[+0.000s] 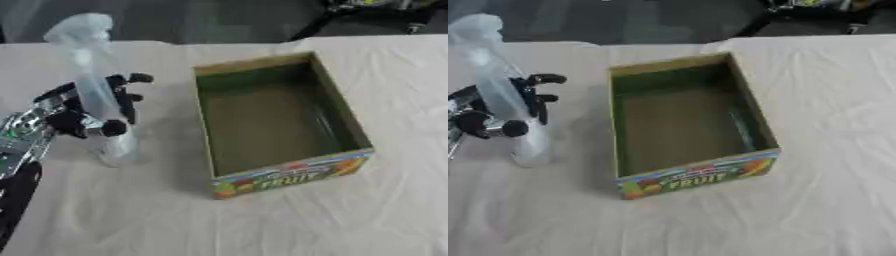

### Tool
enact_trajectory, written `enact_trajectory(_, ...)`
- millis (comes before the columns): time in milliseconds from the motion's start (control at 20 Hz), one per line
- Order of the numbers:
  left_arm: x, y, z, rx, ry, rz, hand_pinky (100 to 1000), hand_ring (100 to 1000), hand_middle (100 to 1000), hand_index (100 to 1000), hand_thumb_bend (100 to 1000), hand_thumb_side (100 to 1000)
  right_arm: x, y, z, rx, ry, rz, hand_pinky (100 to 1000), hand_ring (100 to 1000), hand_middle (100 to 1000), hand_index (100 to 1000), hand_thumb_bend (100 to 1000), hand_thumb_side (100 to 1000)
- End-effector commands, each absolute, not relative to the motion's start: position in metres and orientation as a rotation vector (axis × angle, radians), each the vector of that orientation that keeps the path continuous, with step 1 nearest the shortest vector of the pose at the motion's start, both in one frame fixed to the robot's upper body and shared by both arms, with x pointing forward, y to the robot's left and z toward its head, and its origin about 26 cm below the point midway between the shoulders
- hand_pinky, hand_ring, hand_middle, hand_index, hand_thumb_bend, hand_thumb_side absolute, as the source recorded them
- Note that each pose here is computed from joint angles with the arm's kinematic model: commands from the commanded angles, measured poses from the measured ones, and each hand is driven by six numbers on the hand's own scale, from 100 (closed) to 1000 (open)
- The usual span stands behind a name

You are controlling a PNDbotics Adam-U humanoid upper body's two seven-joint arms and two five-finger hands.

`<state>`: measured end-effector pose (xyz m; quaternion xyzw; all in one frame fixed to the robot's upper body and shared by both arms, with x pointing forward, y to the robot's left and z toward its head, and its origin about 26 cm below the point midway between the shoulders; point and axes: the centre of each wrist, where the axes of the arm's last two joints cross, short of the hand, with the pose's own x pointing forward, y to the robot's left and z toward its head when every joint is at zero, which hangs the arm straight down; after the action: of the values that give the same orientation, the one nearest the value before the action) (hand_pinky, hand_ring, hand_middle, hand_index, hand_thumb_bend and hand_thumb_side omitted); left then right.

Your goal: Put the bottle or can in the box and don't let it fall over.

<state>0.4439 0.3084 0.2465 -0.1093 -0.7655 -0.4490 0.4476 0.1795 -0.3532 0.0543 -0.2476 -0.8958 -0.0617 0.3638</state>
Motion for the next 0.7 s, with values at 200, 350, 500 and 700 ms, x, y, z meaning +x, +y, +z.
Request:
enact_trajectory(200, 0.4446, 0.3105, 0.2537, -0.248, -1.92, -1.07, 789, 340, 805, 100, 589, 328, 0.1804, -0.3534, 0.0589, -0.636, -2.32, -0.139, 994, 1000, 1000, 982, 100, 470)
enact_trajectory(350, 0.4449, 0.3099, 0.253, -0.241, -1.923, -1.077, 777, 334, 798, 100, 587, 363, 0.181, -0.353, 0.0591, -0.634, -2.32, -0.138, 994, 1000, 1000, 982, 100, 470)
enact_trajectory(500, 0.4453, 0.3104, 0.2528, -0.228, -1.931, -1.083, 714, 290, 754, 100, 536, 391, 0.1816, -0.3528, 0.0595, -0.633, -2.321, -0.14, 995, 1000, 1000, 983, 100, 470)
enact_trajectory(700, 0.4459, 0.3094, 0.253, -0.234, -1.946, -1.063, 657, 260, 727, 100, 521, 348, 0.1825, -0.3528, 0.0602, -0.629, -2.323, -0.138, 996, 1000, 1000, 983, 100, 470)
